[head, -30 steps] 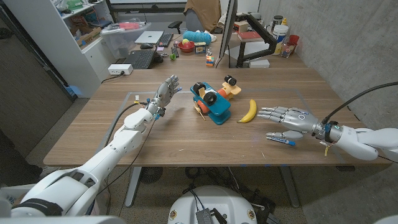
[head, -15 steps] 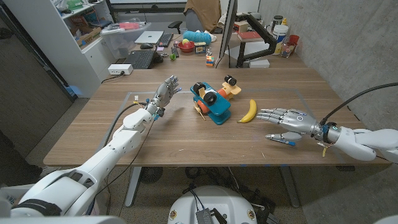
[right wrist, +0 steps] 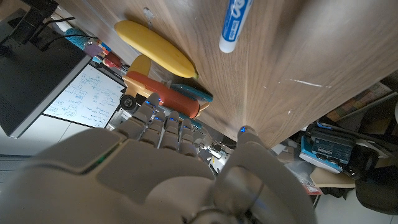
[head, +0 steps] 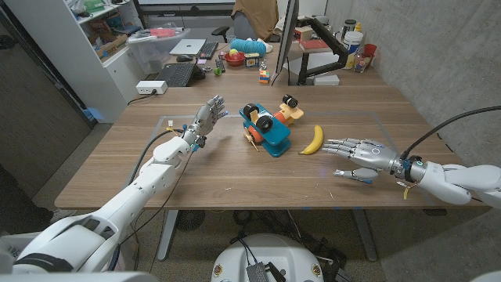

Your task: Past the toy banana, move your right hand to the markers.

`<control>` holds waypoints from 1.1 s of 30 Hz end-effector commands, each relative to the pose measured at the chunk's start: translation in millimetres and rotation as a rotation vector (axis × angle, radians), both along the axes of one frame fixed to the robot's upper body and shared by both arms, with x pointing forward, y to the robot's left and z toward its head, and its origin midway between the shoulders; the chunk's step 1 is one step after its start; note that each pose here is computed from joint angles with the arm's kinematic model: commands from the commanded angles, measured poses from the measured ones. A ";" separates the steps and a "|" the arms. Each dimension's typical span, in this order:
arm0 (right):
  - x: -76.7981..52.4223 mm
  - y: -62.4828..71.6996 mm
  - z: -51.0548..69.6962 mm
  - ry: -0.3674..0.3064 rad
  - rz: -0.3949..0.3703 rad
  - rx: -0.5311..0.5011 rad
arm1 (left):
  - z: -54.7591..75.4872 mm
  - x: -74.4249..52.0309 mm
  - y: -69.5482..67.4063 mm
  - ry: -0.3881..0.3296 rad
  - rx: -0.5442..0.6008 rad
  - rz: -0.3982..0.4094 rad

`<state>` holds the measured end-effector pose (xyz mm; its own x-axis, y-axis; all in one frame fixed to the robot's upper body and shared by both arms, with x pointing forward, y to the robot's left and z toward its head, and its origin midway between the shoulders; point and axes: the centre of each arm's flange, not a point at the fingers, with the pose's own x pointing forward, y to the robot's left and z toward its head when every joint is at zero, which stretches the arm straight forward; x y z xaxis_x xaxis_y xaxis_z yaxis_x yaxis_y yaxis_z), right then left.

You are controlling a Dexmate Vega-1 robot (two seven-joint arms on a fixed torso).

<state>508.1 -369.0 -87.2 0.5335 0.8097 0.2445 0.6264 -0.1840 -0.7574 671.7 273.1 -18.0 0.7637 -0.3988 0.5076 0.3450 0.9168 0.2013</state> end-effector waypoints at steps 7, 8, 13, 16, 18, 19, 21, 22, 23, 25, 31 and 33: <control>0.9 -1.1 -7.5 -0.007 -0.041 0.011 | -1.3 -15.2 4.4 0.010 0.026 -0.007; 0.6 -0.9 -8.1 -0.008 -0.042 0.012 | -1.4 -16.5 5.1 0.011 0.029 -0.006; -1.6 2.7 -13.4 -0.010 -0.051 0.001 | -4.1 -21.7 9.0 0.015 0.033 -0.007; -2.1 6.0 -15.8 -0.010 -0.055 -0.006 | -6.5 -24.3 11.0 0.018 0.035 -0.009; -1.9 8.0 -16.1 -0.012 -0.060 -0.007 | -8.3 -25.9 12.2 0.018 0.035 -0.011; -1.8 8.7 -16.1 -0.015 -0.061 -0.008 | -9.2 -26.7 12.6 0.018 0.036 -0.011; -1.9 10.1 -15.5 -0.019 -0.068 -0.004 | -10.9 -28.2 13.1 0.019 0.038 -0.014; -1.9 10.8 -15.1 -0.022 -0.069 -0.002 | -11.7 -29.1 13.3 0.020 0.039 -0.015; -1.7 11.4 -14.7 -0.024 -0.068 0.000 | -12.6 -29.9 13.6 0.021 0.039 -0.013; -0.8 12.5 -13.9 -0.024 -0.068 0.008 | -14.2 -32.0 14.1 0.025 0.038 -0.014; 2.9 17.2 -16.0 -0.018 -0.053 0.025 | -14.7 -37.4 18.6 0.028 0.048 0.000; 4.3 18.9 -16.5 -0.023 -0.045 0.026 | -12.6 -37.4 20.6 0.021 0.055 0.003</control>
